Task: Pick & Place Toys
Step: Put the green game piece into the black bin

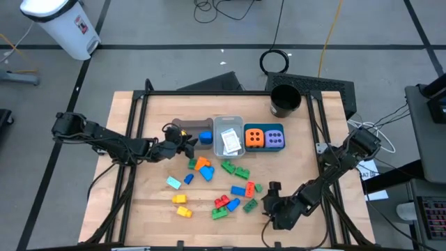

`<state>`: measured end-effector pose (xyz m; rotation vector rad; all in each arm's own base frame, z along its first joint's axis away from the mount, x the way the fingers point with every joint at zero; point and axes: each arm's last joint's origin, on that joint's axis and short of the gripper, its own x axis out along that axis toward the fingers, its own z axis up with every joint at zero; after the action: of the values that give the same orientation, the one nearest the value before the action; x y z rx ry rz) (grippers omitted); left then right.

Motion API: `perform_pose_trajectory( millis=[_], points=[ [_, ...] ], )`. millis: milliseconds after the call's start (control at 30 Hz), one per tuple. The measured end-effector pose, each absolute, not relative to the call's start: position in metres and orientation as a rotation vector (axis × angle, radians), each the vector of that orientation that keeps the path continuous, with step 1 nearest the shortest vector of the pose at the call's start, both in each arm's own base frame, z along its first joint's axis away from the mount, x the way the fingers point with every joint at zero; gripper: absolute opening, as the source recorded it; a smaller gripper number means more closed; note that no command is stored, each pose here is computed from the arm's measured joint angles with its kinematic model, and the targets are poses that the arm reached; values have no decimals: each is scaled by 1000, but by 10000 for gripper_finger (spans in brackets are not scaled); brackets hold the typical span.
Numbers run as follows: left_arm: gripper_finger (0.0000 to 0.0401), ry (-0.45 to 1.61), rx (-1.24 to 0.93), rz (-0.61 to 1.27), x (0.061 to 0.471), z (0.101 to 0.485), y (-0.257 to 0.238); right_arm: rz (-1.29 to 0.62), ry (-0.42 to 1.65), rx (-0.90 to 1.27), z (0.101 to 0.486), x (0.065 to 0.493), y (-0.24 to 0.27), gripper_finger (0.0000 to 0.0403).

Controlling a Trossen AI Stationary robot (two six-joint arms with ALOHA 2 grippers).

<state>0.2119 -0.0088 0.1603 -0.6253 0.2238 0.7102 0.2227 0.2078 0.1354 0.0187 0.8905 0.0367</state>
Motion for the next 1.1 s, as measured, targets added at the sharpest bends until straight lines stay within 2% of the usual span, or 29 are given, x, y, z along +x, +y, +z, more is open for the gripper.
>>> perform_pose_trajectory(
  millis=[300, 533, 733, 933, 1100],
  points=[
    [207, 221, -627, 709, 212, 161, -9, 89, 783, -258, 140, 236, 201, 251],
    [207, 221, -628, 709, 212, 161, -9, 245, 765, -207, 145, 261, 186, 251],
    [207, 222, -627, 708, 212, 160, -9, 370, 826, -238, 124, 274, 177, 251],
    [207, 223, -627, 707, 212, 160, -9, 387, 850, -246, 117, 276, 177, 250],
    [207, 225, -629, 703, 212, 160, -9, 391, 850, -242, 121, 274, 176, 216]
  ],
)
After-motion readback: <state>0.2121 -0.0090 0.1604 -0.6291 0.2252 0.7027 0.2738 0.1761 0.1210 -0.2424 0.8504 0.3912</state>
